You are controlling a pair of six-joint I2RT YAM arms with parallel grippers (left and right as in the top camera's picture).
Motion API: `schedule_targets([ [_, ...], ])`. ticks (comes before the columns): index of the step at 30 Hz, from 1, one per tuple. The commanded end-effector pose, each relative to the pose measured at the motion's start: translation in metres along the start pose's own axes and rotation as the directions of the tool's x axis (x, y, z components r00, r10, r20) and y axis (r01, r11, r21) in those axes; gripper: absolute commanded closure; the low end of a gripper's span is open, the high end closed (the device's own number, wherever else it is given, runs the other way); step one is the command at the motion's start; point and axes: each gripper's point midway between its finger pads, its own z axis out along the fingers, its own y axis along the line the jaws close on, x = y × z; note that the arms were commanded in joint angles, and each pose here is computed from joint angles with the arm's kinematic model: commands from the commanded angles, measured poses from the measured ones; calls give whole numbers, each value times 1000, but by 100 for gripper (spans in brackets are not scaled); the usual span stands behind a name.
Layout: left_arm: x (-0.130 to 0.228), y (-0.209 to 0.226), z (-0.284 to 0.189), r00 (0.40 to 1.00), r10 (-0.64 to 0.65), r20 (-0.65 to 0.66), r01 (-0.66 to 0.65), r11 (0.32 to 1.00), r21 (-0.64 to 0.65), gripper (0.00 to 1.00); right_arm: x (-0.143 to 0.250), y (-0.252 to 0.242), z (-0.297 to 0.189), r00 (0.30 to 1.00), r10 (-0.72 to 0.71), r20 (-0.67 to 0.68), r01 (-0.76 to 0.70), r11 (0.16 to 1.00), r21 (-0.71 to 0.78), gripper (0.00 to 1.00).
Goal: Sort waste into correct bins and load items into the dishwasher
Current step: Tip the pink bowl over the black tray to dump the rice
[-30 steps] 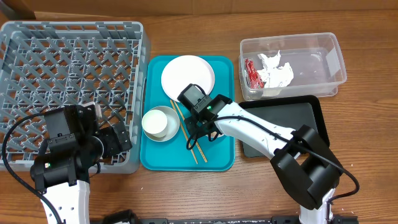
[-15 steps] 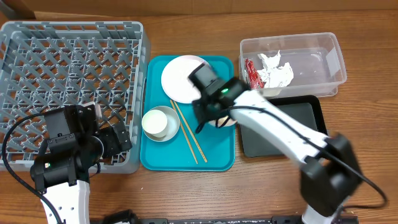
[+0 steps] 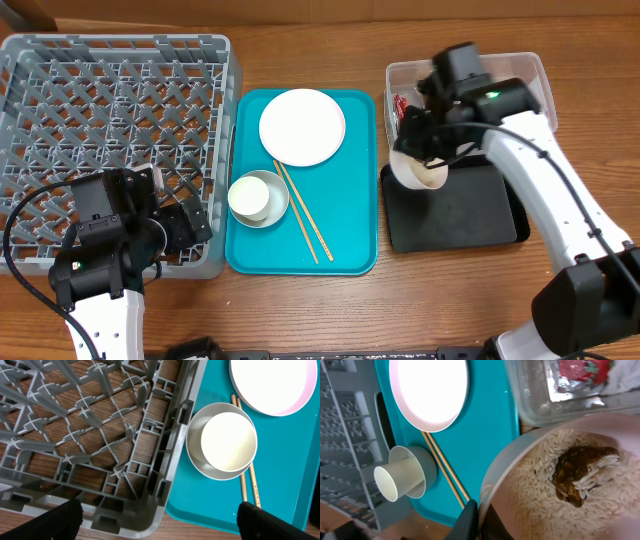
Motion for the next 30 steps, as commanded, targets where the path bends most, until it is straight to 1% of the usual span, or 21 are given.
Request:
schedule_targets([
  [1,-8,-3,-5,1000,16,24,-16,1000,12,0,6,-2,-5,998,-20,-60,12,990,-140,96],
  [7,-8,-3,-5,1000,16,25,-16,1000,12,0,17,-26,2,992,6,-129,-44,955,-293,96],
  [10,-8,-3,-5,1000,16,24,-16,1000,12,0,19,-32,5,989,34,-147,-91,913,-398,96],
  [12,-8,-3,-5,1000,16,24,-16,1000,12,0,18,-31,3,989,32,-142,-100,860,-501,96],
  [15,-7,-3,-5,1000,16,24,-16,1000,12,0,15,-32,-9,991,41,-127,-115,748,-654,96],
  [16,-7,-3,-5,1000,16,24,-16,1000,12,0,15,-35,-11,991,48,-125,-121,726,-677,96],
  [17,-8,-3,-5,1000,16,24,-16,1000,13,0,15,-40,-13,990,65,-127,-135,709,-692,96],
  [21,-8,-3,-5,1000,16,24,-16,1000,13,0,14,-64,-15,980,147,-134,-199,693,-693,96],
  [23,-7,-3,-5,1000,16,24,-16,1000,13,0,11,-73,-21,975,182,-131,-220,671,-708,96],
  [30,-7,-3,-5,1000,15,23,-15,1000,13,0,-2,-92,-50,961,257,-103,-237,573,-785,96],
])
